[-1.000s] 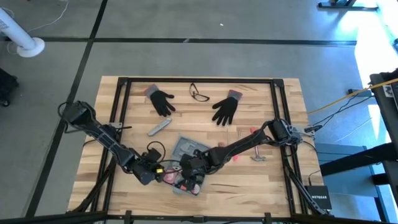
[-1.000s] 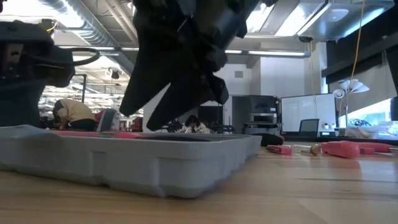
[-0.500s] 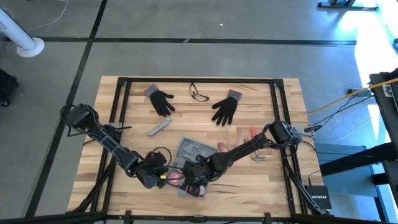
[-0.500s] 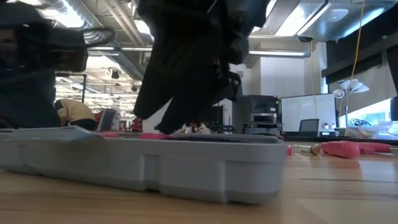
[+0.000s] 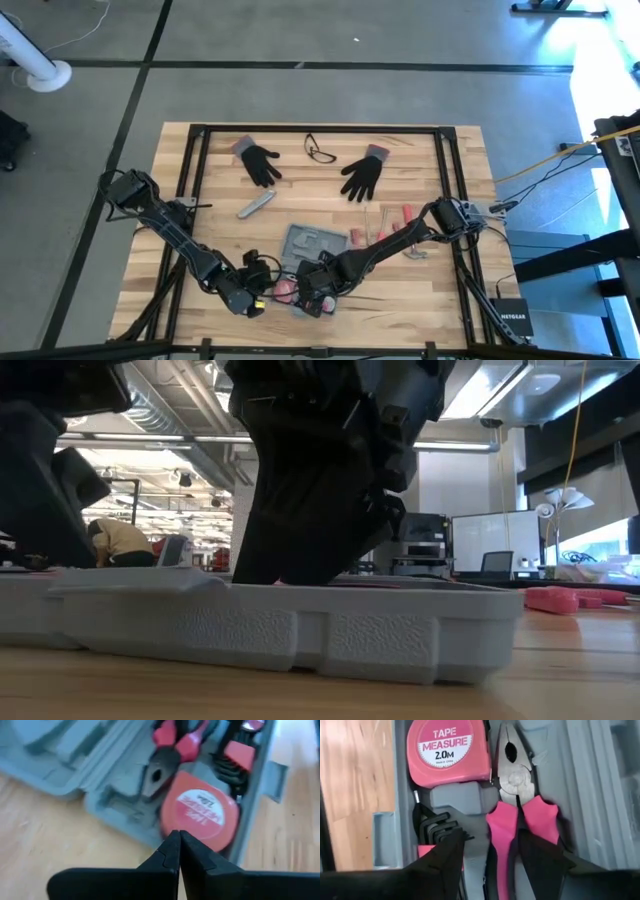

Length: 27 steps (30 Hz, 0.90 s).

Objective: Prefit tool cases

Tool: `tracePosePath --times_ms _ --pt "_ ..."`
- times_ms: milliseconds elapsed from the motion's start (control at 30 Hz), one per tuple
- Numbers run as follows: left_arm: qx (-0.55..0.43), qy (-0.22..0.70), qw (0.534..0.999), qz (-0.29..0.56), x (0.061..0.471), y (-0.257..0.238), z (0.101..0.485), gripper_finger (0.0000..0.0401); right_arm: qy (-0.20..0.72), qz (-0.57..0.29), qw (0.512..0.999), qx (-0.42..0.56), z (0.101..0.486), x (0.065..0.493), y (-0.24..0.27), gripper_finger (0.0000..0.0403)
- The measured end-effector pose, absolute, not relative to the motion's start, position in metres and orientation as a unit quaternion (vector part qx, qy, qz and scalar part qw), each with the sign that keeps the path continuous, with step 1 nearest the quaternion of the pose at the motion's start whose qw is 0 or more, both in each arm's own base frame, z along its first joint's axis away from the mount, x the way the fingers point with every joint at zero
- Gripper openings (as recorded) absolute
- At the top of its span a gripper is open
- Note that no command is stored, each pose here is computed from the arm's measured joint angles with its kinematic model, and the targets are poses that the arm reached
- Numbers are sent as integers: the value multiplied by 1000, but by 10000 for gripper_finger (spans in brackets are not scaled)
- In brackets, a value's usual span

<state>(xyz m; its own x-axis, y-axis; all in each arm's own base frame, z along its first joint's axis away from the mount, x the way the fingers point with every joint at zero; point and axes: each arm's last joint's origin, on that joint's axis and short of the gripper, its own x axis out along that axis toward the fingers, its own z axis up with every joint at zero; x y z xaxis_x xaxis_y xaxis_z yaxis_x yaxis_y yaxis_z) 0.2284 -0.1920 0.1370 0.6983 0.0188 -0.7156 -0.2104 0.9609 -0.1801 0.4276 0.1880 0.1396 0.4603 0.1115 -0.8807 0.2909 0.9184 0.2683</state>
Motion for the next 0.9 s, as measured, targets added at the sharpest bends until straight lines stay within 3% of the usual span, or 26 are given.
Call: tracePosePath --times_ms 133,367,600,900 --pt "-110 371 921 48 234 -193 137 0 518 -59 832 191 137 428 188 152" --pt "-98 365 924 56 247 -187 124 0 516 -70 827 211 135 429 187 28" --pt "-101 363 925 57 249 -188 122 0 517 -74 816 247 141 435 184 15" --pt "-110 365 923 55 237 -199 120 0 475 -41 837 270 177 452 175 5"
